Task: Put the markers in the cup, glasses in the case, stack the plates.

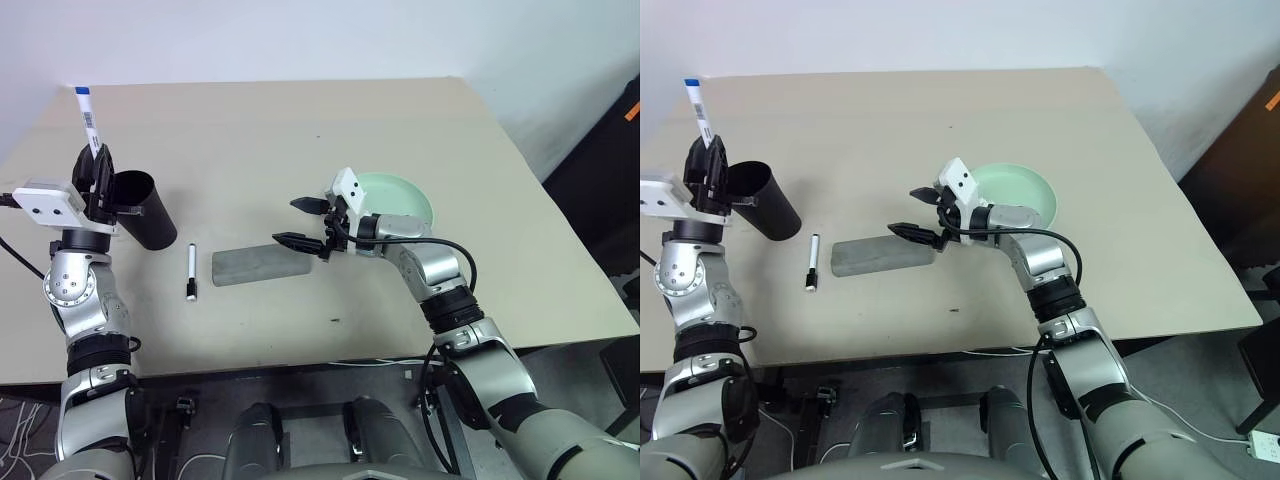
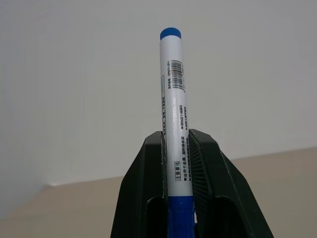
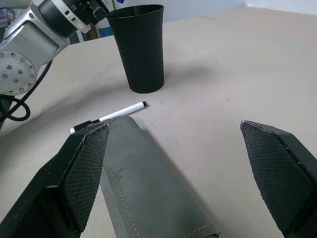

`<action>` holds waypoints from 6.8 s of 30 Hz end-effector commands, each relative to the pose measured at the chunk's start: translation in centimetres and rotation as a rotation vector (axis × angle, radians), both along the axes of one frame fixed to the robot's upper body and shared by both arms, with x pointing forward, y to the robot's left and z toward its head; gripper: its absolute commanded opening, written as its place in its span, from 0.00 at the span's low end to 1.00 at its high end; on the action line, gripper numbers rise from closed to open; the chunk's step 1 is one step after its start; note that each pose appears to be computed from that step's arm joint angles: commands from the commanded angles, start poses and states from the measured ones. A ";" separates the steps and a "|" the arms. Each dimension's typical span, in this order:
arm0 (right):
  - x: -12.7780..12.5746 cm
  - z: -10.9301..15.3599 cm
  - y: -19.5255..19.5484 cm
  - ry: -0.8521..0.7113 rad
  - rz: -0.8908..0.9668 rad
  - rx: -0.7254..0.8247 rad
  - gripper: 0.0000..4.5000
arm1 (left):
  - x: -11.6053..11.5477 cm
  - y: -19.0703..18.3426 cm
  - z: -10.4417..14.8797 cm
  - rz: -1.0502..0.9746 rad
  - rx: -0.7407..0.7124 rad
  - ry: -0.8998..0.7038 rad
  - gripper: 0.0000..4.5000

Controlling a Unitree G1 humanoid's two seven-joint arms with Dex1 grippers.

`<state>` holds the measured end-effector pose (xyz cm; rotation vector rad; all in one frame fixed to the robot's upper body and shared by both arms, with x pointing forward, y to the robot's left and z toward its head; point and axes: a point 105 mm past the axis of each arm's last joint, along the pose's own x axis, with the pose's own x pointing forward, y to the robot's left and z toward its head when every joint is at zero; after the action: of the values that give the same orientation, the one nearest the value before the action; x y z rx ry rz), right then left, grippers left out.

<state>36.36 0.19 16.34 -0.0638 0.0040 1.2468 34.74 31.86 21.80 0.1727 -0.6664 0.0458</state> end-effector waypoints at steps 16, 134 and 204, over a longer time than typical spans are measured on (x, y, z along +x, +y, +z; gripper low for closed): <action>-0.1 1.3 0.6 -0.057 0.010 0.016 1.00 | -0.1 -0.1 0.5 -0.013 -0.006 0.012 0.07; -3.3 6.3 -3.2 -0.219 0.213 0.212 1.00 | -5.7 -9.4 -11.2 0.106 -0.128 0.858 0.99; -3.4 7.3 -3.2 -0.319 0.167 0.328 1.00 | -5.9 -8.0 -8.1 0.285 0.004 0.766 0.00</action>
<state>33.21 -3.18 22.26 0.0313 -0.4273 1.3692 28.85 24.08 11.74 0.2337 0.2282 0.2249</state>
